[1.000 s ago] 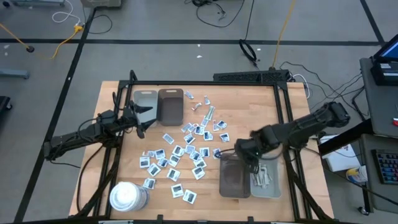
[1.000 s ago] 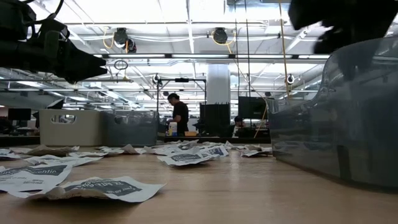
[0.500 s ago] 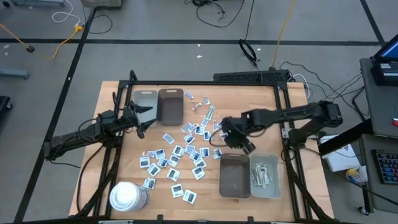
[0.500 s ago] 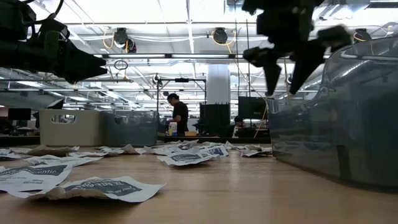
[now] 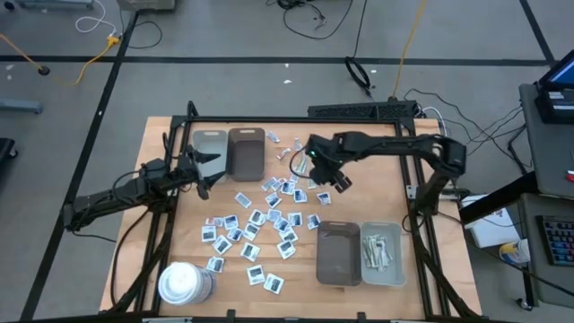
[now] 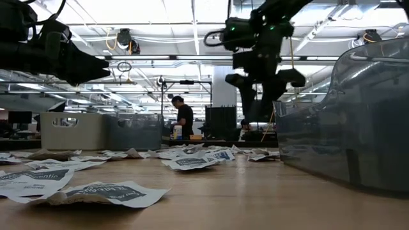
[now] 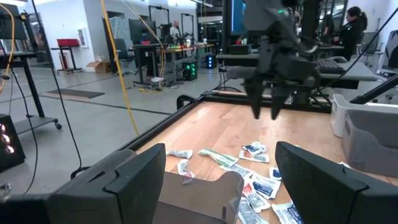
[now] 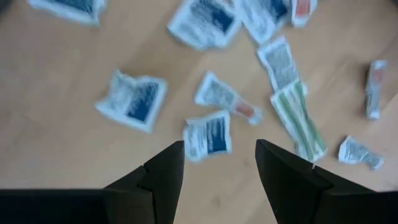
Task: Pick & Place First Aid Supplies
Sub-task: Put the white bandage pack into the bottom gray bin
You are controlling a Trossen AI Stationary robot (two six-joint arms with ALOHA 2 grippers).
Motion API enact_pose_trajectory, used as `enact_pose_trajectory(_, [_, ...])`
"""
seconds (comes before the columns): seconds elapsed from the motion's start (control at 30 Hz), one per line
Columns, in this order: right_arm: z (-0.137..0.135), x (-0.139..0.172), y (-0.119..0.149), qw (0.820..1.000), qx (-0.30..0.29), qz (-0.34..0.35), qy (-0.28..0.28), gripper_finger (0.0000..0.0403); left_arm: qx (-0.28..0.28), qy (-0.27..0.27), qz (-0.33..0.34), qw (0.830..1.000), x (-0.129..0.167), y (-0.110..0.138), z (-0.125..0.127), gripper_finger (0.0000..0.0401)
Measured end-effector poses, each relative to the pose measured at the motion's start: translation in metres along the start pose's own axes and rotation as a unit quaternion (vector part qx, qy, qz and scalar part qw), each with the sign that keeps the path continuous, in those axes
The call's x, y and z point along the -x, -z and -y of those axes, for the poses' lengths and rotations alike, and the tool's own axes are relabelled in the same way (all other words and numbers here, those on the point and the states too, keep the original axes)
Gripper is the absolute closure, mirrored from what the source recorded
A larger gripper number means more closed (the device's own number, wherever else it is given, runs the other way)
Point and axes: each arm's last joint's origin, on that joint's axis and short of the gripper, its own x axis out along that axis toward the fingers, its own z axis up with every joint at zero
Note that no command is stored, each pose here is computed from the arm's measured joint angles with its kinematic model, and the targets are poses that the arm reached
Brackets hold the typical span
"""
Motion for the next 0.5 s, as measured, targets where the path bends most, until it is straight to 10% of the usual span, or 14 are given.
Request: enact_pose_trajectory(0.5, [0.092,-0.021,0.015,0.999,0.001,0.021,0.028,0.0211,0.000,0.000,0.001,1.000,0.000,0.000,0.000,0.0096])
